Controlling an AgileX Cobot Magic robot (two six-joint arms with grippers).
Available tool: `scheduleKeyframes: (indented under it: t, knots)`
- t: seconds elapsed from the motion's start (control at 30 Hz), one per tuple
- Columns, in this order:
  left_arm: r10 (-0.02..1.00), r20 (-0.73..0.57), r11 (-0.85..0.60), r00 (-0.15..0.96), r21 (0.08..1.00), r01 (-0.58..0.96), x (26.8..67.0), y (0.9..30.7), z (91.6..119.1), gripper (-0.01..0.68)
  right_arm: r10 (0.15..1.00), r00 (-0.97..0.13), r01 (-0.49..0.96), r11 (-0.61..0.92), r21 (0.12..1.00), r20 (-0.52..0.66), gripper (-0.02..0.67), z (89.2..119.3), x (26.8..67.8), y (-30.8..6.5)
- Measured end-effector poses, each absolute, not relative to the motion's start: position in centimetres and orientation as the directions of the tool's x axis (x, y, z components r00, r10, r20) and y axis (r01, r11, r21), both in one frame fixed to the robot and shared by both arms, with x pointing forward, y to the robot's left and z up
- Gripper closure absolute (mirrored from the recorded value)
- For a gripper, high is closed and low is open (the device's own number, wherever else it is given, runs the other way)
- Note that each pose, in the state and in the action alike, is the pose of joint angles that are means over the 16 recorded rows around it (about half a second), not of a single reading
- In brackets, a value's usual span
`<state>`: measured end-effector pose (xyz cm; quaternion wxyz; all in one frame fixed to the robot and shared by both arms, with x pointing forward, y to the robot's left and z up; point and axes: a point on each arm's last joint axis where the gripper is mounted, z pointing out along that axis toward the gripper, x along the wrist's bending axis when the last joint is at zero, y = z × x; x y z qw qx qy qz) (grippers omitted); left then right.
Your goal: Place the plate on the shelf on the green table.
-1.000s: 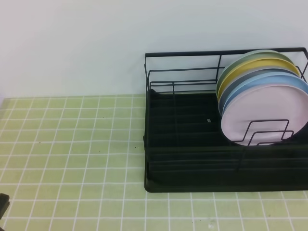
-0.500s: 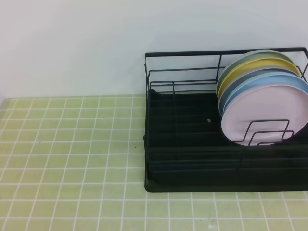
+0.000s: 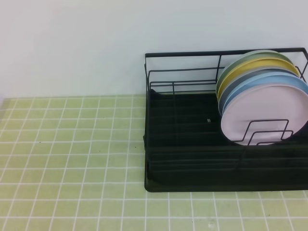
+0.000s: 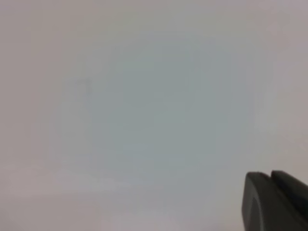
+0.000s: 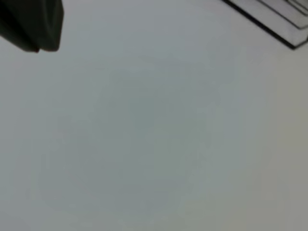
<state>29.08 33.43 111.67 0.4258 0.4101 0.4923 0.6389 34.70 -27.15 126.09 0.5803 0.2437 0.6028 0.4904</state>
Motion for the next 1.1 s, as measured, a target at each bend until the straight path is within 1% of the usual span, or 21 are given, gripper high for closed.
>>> scheduleKeyframes:
  t: [0.13, 0.23, 0.47, 0.6, 0.7, 0.8, 0.87, 1.0, 1.1]
  knots:
    - [0.926, 0.028, -0.113, -0.377, 0.972, -0.206, 27.3, 34.1, 111.7, 0.674, 0.889, -0.143, -0.17, 0.412, 0.895, -0.436, 0.65, 123.2, 33.0, -28.0]
    - [0.908, -0.026, -0.083, -0.419, 0.967, -0.242, 26.4, 34.4, 111.3, 0.674, 0.915, -0.096, -0.086, 0.385, 0.919, -0.393, 0.65, 119.9, 32.0, -28.7]
    - [0.877, -0.112, -0.022, -0.467, 0.962, -0.272, 25.8, 34.6, 109.5, 0.674, 0.963, -0.008, 0.046, 0.27, 0.962, -0.27, 0.65, 110.0, 30.1, -29.8]
    - [0.869, -0.117, -0.01, -0.481, 0.967, -0.253, 26.0, 34.6, 108.3, 0.674, 0.982, 0.017, 0.093, 0.187, 0.978, -0.19, 0.65, 104.3, 29.6, -30.1]
    - [0.866, -0.108, -0.008, -0.489, 0.973, -0.231, 26.3, 34.6, 107.4, 0.674, 0.992, 0.026, 0.113, 0.124, 0.986, -0.127, 0.65, 101.0, 29.4, -30.1]
    - [0.863, -0.101, -0.007, -0.494, 0.978, -0.21, 26.6, 34.6, 106.7, 0.674, 0.997, 0.03, 0.144, 0.067, 0.987, -0.072, 0.65, 98.5, 29.3, -30.1]
    - [0.862, -0.104, 0.002, -0.496, 0.979, -0.203, 26.7, 34.6, 106.3, 0.674, 0.999, 0.034, 0.164, 0.032, 0.986, -0.038, 0.65, 97.4, 29.3, -30.1]
    - [0.863, -0.115, 0.011, -0.492, 0.978, -0.211, 27.0, 34.6, 105.6, 0.674, 0.999, 0.043, 0.202, -0.022, 0.979, 0.013, 0.65, 96.2, 29.3, -30.2]
    - [0.874, -0.089, -0.027, -0.478, 0.972, -0.232, 27.4, 34.4, 105.0, 0.674, 0.999, 0.046, 0.226, -0.037, 0.973, 0.027, 0.65, 95.9, 29.2, -30.2]
